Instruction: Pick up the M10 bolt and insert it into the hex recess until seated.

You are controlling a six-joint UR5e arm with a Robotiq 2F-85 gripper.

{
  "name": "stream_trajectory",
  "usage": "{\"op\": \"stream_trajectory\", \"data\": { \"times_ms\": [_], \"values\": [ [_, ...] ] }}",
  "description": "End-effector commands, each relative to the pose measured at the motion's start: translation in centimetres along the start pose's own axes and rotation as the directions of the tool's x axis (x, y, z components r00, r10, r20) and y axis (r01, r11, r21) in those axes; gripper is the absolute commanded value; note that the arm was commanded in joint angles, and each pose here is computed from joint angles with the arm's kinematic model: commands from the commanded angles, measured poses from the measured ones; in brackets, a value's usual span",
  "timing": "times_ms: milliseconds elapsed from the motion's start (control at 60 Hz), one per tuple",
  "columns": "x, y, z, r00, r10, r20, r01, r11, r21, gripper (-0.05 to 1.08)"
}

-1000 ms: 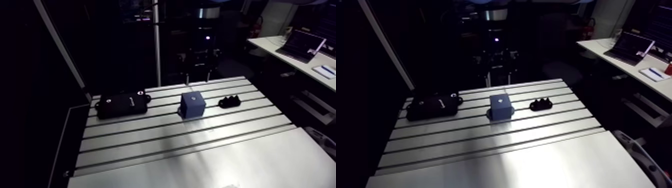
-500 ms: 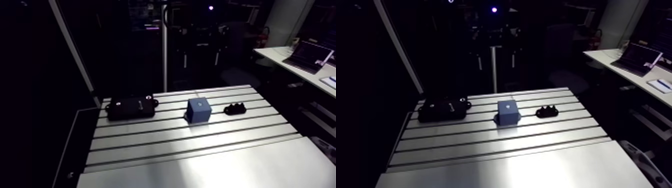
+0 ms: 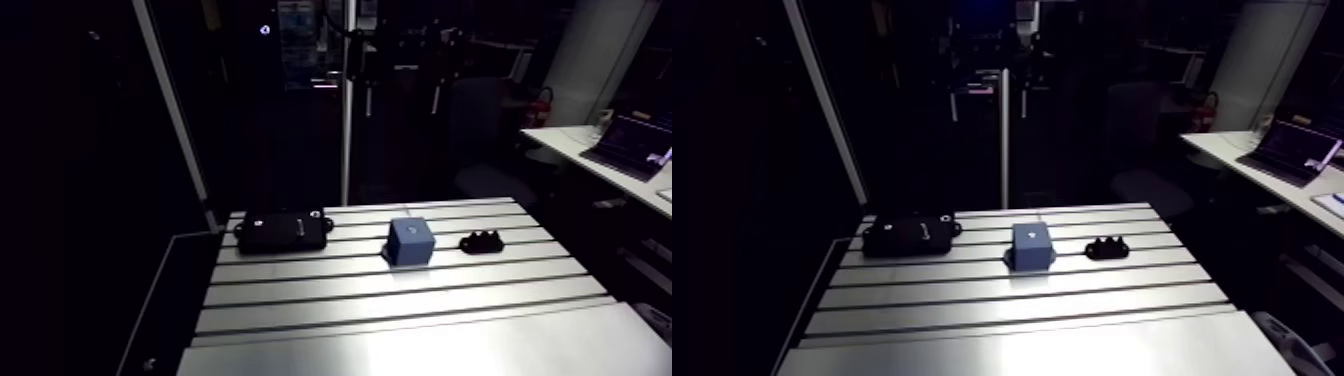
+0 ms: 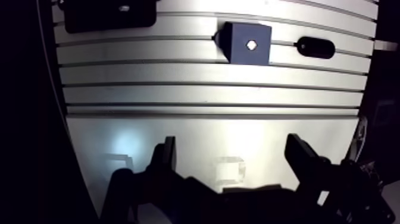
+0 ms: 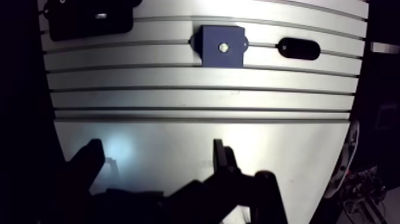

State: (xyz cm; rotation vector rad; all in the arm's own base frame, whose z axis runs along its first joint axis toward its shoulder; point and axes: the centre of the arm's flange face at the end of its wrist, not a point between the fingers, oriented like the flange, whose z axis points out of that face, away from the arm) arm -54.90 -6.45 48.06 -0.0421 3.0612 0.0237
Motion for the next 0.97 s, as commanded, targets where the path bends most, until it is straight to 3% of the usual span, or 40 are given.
{"op": "stream_trajectory", "data": {
  "times_ms": [17,183,717,967],
  "values": [
    [-3.72,-0.84,-2.91,1.0,-0.01,-0.026,0.01,1.0,-0.003,0.01],
    [-3.69,-0.46,-2.48,0.999,-0.019,-0.027,0.019,1.0,-0.011,0.01],
    [-3.51,-0.26,-2.72,0.999,-0.021,-0.033,0.021,1.0,-0.013,0.01],
    [-3.4,-0.35,-1.98,1.0,-0.02,-0.017,0.02,1.0,-0.008,0.01]
  ]
}}
